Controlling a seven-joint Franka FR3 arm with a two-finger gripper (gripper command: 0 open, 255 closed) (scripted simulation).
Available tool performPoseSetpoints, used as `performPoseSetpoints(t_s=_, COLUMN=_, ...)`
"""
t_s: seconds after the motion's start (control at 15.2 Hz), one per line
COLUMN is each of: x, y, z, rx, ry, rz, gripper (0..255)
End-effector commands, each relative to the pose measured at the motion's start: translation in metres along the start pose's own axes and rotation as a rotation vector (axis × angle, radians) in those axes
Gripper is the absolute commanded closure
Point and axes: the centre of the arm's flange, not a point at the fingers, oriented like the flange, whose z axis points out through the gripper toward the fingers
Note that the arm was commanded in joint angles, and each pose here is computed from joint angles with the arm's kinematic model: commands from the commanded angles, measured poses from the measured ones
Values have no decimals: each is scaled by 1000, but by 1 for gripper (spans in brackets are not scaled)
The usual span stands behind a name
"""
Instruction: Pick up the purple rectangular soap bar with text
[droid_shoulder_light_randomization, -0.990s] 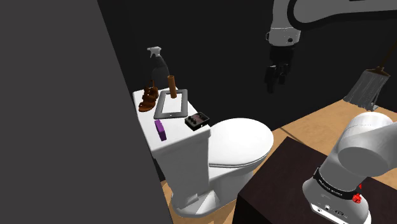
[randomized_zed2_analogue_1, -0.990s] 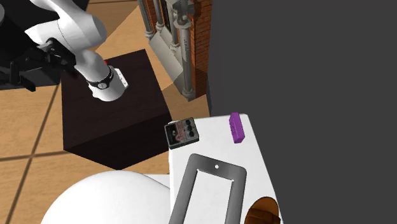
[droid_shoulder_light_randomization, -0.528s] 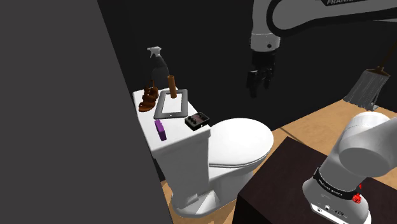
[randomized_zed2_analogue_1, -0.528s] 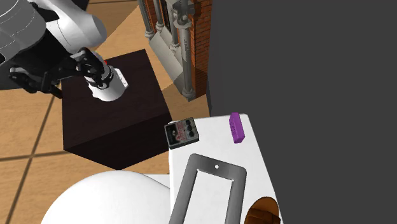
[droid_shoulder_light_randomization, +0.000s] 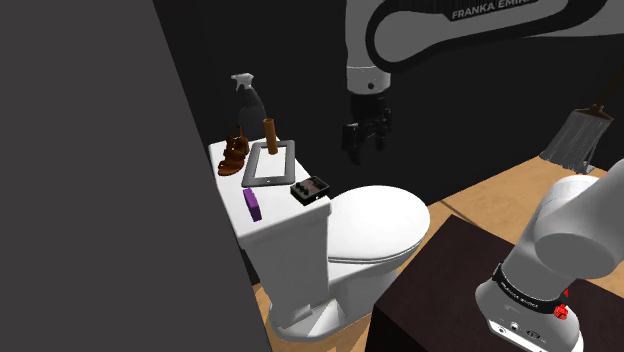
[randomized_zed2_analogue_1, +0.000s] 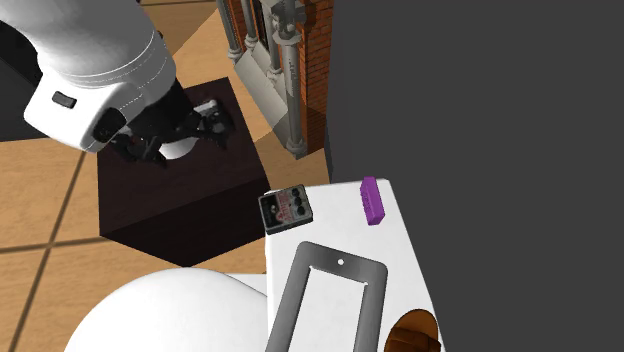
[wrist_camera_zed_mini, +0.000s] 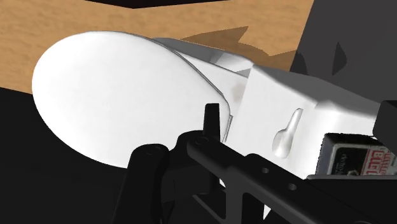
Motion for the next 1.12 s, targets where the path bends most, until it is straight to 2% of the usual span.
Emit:
performPoseSetpoints(t_s=0.0, x=16, y=-23, z=4, rx=3, ry=-1, rz=8, gripper=0)
performPoseSetpoints(t_s=1.06, x=139, y=-193, z=27, rx=14, ry=-13, rz=64, gripper=0)
